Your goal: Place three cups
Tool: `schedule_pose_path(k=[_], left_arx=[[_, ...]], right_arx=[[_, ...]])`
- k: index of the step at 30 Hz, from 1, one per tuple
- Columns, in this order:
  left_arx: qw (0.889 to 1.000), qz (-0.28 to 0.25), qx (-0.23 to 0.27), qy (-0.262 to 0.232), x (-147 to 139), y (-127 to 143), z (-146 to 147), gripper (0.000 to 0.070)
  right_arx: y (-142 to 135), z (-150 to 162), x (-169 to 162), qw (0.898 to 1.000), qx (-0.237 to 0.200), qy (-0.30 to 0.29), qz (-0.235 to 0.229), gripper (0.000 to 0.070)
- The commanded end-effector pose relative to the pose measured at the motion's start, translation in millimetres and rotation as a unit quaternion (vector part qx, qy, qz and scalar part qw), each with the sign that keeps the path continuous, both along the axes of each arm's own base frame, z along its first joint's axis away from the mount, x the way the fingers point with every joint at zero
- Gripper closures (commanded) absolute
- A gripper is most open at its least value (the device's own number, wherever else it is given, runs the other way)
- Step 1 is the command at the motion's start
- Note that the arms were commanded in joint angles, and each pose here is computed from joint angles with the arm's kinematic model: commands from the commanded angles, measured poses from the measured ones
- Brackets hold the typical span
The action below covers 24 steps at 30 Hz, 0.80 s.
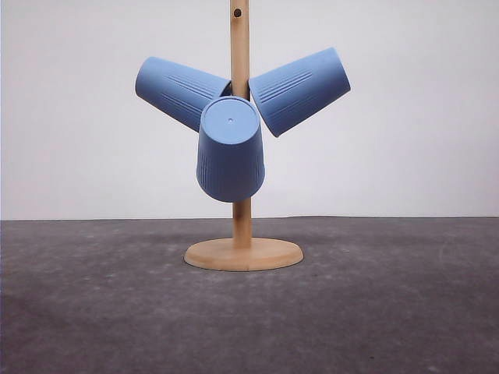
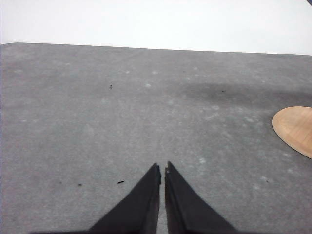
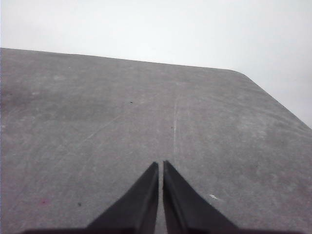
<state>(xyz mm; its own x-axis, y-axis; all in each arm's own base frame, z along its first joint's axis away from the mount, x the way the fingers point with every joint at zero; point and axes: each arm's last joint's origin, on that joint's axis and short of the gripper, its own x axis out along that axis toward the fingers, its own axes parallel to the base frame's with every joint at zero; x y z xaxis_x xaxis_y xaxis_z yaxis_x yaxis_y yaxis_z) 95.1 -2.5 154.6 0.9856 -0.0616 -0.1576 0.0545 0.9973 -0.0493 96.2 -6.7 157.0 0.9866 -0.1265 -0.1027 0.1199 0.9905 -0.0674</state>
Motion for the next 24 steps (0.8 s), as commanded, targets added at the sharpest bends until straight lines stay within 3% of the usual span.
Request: schedule_pose_path(k=[1,24], left_arx=[[1.000,0.001,0.000,0.009,0.5,0.2,-4.9,0.0700],[1.000,0.001,0.000,0.009,0.5,0.2,-4.9,0.0700]], right_arx=[[-0.1,0.1,0.3,1.000,0.003,-0.004,-0.001,0.0691],[-0.1,0.1,0.3,1.000,0.003,-0.004,-0.001,0.0691]])
